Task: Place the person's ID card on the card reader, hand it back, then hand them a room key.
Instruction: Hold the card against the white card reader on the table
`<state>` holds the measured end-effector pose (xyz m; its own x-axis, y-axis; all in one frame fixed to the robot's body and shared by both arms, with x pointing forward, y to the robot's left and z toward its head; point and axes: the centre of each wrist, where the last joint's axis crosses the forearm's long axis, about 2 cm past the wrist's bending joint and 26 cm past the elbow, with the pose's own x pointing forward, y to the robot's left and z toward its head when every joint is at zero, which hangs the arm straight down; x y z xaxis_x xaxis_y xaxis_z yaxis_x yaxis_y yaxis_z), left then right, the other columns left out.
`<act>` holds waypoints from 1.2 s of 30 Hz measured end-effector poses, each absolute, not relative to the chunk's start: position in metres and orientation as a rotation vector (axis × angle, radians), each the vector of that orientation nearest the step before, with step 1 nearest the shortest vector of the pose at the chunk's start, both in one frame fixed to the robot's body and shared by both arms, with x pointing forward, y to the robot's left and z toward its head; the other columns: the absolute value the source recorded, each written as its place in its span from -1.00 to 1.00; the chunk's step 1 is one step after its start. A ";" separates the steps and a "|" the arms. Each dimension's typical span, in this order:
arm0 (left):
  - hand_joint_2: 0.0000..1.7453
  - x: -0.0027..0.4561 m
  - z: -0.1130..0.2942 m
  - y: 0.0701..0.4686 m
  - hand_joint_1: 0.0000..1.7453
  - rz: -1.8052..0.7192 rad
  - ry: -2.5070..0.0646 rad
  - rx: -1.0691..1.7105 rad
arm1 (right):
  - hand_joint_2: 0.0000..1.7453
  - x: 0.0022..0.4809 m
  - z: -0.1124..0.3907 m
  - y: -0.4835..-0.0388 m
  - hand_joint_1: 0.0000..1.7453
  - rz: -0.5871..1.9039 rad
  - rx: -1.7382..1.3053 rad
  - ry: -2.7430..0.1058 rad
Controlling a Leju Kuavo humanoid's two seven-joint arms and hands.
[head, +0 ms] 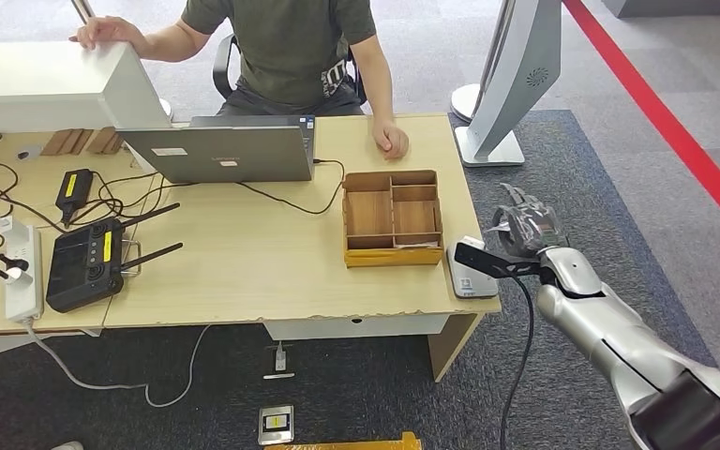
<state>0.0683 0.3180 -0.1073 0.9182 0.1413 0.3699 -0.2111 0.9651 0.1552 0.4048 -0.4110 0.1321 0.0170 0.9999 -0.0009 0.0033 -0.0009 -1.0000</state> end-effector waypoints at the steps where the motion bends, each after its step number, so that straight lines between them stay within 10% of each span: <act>1: 1.00 0.068 -0.107 0.318 -1.00 0.182 -0.365 0.194 | 1.00 0.404 0.130 -0.411 1.00 1.196 -1.217 -1.196; 36: 1.00 0.069 -0.107 0.319 -1.00 0.173 -0.377 0.187 | 1.00 0.366 0.083 -0.417 1.00 1.180 -1.115 -1.110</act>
<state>0.0691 0.3186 -0.1072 0.9153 0.1326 0.3804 -0.2019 0.9681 0.1484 0.3659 -0.4169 0.0830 0.0594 0.9970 0.0490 -0.1099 0.0553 -0.9924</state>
